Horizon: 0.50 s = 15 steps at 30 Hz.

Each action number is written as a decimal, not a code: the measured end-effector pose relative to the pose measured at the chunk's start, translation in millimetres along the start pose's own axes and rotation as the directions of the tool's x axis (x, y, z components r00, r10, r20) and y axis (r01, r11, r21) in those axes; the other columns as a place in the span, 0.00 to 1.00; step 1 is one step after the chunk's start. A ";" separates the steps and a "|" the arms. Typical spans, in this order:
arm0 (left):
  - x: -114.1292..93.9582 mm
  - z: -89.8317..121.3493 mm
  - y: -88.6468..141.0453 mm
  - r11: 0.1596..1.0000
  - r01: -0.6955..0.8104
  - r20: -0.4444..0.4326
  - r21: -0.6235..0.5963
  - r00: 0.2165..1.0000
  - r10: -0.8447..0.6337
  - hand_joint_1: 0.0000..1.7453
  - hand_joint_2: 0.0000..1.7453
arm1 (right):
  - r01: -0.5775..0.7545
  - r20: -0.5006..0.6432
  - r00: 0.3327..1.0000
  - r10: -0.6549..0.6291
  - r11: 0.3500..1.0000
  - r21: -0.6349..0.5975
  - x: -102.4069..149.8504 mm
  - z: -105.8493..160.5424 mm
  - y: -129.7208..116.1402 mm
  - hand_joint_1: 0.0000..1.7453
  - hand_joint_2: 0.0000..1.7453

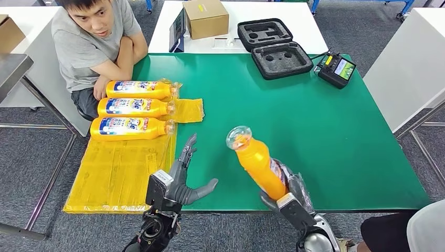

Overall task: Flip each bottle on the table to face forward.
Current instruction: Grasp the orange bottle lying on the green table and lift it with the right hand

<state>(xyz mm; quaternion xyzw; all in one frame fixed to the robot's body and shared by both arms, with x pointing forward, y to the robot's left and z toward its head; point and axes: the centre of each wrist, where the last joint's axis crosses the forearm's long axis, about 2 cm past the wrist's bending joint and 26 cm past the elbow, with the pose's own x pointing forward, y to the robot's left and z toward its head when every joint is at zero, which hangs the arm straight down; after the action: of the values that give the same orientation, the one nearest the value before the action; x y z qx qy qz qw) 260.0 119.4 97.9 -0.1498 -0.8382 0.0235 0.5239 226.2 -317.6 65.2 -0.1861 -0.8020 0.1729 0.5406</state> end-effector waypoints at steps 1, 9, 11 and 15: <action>-0.7 0.8 -0.4 1.000 -0.002 -0.006 -0.005 1.000 0.002 0.00 1.00 | -0.002 0.006 1.000 0.003 1.000 -0.021 1.2 -0.5 -1.0 1.00 1.00; -4.3 5.3 -4.2 0.999 -0.032 -0.044 -0.030 0.999 0.030 0.00 1.00 | -0.041 0.030 0.999 0.044 0.993 -0.113 7.1 -2.2 -7.8 1.00 1.00; -4.4 5.6 -5.0 0.999 -0.041 -0.053 -0.031 0.998 0.039 0.00 1.00 | -0.058 0.028 0.998 0.062 0.991 -0.118 6.9 -2.3 -8.1 1.00 1.00; -4.2 4.3 -6.6 0.997 -0.067 -0.070 -0.031 0.995 0.065 0.00 1.00 | -0.078 0.028 0.996 0.082 0.989 -0.123 5.3 -6.3 -3.4 1.00 1.00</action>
<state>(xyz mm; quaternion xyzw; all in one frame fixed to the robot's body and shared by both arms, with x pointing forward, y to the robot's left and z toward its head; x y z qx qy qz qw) 256.4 112.4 93.7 -0.1867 -0.8147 0.0216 0.5486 229.8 -317.5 73.3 -0.2478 -0.8118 0.1484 0.5075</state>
